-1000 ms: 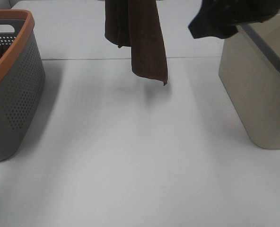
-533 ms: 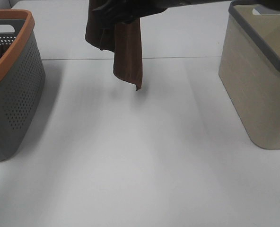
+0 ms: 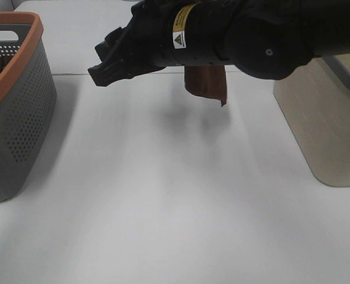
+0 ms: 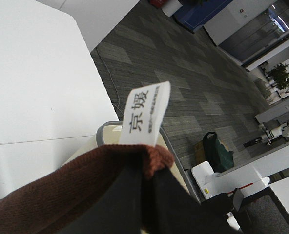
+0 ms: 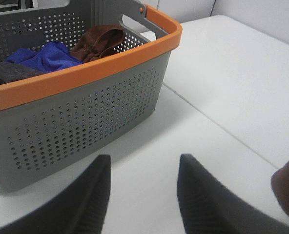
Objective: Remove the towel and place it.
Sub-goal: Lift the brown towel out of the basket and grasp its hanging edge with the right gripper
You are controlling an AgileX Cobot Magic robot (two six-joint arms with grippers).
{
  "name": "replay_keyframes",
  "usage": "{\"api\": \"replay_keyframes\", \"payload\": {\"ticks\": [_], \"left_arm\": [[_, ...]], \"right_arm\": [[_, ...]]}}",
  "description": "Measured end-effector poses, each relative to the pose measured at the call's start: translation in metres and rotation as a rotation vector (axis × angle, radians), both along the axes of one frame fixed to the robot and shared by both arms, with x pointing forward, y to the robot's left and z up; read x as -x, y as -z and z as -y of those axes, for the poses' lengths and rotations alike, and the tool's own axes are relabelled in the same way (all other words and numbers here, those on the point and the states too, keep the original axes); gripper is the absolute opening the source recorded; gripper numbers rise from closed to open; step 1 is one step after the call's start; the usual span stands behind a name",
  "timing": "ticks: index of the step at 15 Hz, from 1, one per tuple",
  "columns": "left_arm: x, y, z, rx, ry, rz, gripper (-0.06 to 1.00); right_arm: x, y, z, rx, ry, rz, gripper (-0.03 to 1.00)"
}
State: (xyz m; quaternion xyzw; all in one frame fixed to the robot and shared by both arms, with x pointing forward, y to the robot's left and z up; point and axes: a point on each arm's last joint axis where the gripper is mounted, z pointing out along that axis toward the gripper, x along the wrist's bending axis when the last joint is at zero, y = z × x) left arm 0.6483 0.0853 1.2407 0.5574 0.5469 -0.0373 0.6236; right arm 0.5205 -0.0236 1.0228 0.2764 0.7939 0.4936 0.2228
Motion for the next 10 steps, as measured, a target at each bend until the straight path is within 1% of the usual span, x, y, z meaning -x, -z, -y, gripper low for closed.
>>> {"api": "replay_keyframes", "payload": {"ticks": [2, 6, 8, 10], "left_arm": [[0.000, 0.000, 0.000, -0.001, 0.001, -0.001, 0.01], [0.002, 0.002, 0.001, -0.017, 0.016, -0.020, 0.01], [0.002, 0.003, 0.001, -0.020, 0.019, -0.023, 0.01], [0.002, 0.003, 0.001, -0.021, 0.019, -0.024, 0.01]], "right_arm": [[-0.002, 0.008, -0.001, -0.015, 0.033, -0.045, 0.43], [-0.008, 0.010, 0.006, -0.030, 0.101, -0.098, 0.43], [-0.015, 0.010, 0.014, -0.044, 0.141, -0.107, 0.44], [-0.023, 0.007, 0.021, -0.065, 0.165, -0.082, 0.50]]}}
